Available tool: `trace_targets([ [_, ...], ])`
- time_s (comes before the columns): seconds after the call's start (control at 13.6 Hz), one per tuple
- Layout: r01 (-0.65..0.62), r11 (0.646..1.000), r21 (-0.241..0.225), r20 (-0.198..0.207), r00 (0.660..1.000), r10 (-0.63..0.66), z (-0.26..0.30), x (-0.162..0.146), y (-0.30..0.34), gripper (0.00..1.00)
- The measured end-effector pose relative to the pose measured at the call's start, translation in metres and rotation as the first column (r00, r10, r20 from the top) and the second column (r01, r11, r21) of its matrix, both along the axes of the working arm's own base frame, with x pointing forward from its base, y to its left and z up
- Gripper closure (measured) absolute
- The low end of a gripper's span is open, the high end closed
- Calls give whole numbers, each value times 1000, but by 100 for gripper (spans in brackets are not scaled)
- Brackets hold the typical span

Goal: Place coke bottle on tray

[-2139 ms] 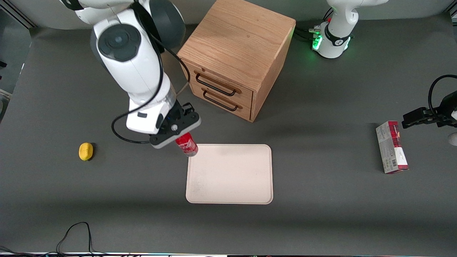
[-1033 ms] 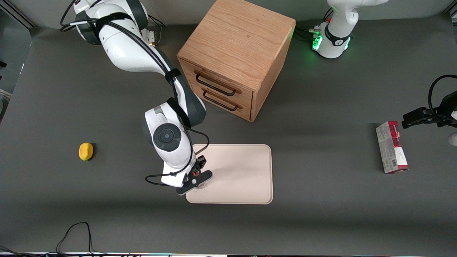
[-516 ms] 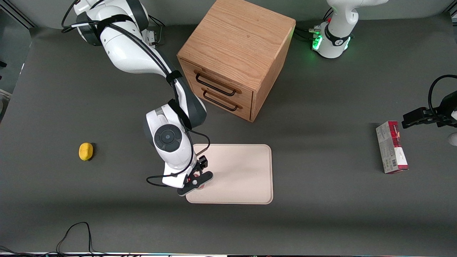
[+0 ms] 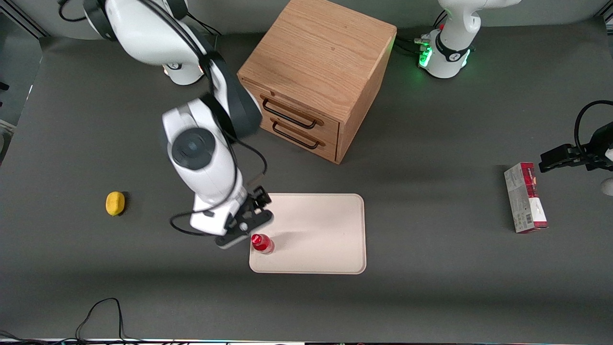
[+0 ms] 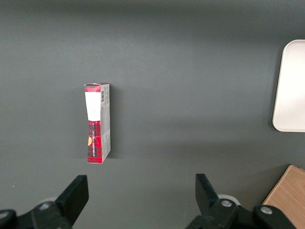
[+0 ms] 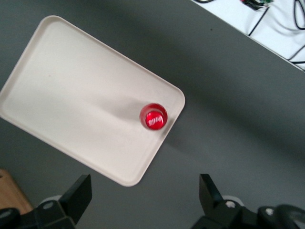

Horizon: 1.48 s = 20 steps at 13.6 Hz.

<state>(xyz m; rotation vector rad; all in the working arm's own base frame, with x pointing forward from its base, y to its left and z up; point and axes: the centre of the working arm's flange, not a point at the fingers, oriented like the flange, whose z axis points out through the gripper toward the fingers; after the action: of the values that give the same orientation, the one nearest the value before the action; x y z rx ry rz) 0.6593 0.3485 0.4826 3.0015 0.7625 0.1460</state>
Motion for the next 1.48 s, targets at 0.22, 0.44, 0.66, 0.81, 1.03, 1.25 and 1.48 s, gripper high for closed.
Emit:
trace_targets([
  [0.22, 29, 999, -16, -45, 999, -30, 59, -26, -29, 0],
  [0.44, 122, 992, -26, -62, 990, -123, 86, -38, -98, 0],
  [0.66, 281, 960, 6, -73, 957, -280, 101, -40, -214, 0],
  [0.81, 362, 932, 34, -66, 931, -359, 99, -49, -274, 0],
  [1.03, 393, 918, 57, -70, 919, -389, 99, -64, -309, 0],
  [1.25, 408, 911, 63, -60, 913, -404, 107, -68, -329, 0],
  [1.48, 423, 905, 54, -61, 906, -420, 108, -69, -340, 0],
])
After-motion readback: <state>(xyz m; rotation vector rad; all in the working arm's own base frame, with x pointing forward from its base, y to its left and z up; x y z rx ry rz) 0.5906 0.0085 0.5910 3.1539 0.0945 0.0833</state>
